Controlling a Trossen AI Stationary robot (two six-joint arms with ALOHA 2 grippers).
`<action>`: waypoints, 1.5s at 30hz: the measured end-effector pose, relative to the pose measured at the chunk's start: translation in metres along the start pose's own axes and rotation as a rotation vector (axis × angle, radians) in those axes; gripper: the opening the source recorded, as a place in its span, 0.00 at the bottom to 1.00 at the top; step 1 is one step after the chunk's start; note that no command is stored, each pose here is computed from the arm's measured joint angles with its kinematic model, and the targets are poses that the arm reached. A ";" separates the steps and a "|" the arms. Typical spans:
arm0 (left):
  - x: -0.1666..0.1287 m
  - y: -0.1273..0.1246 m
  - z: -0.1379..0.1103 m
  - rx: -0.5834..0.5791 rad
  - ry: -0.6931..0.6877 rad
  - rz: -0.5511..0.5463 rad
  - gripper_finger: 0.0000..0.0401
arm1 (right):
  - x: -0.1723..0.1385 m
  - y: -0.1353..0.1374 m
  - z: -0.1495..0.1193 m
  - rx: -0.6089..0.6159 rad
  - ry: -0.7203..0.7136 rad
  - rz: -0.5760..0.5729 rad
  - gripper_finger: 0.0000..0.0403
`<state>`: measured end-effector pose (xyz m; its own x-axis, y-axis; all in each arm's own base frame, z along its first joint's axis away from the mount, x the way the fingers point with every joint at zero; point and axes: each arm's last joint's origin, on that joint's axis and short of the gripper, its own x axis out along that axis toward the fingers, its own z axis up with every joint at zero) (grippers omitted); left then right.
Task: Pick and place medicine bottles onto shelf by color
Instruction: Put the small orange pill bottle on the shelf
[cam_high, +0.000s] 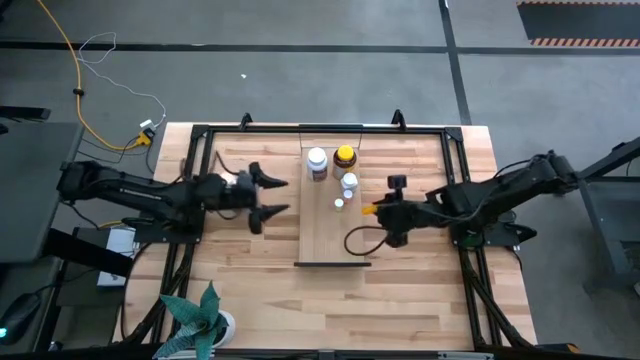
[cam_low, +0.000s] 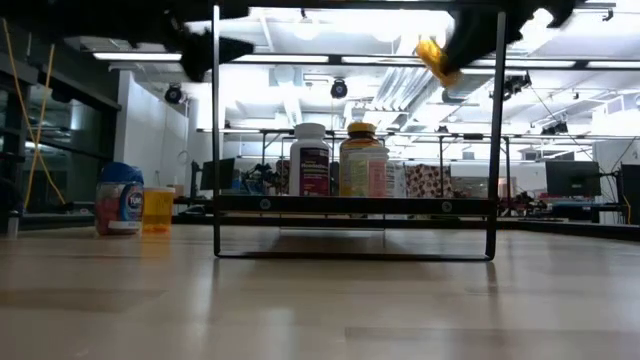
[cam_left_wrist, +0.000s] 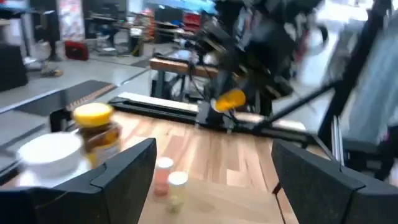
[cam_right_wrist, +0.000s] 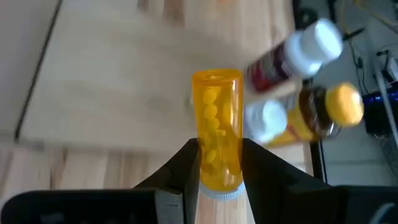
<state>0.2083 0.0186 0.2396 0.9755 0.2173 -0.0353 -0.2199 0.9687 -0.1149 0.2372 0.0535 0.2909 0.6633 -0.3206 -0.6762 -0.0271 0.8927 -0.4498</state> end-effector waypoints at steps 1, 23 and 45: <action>0.007 -0.004 0.000 0.037 0.018 -0.012 0.77 | 0.001 -0.001 0.005 0.022 -0.030 -0.006 0.23; 0.110 -0.066 -0.024 0.461 0.193 -0.025 0.77 | 0.073 0.014 0.023 0.320 0.009 0.281 0.23; 0.118 -0.054 -0.029 0.309 0.222 -0.086 0.77 | 0.071 0.012 0.039 0.282 -0.174 0.339 0.23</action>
<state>0.3352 -0.0110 0.2132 0.9570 0.1351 -0.2568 -0.0910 0.9801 0.1765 0.3134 0.0535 0.2599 0.7681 0.0404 -0.6391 -0.0755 0.9968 -0.0277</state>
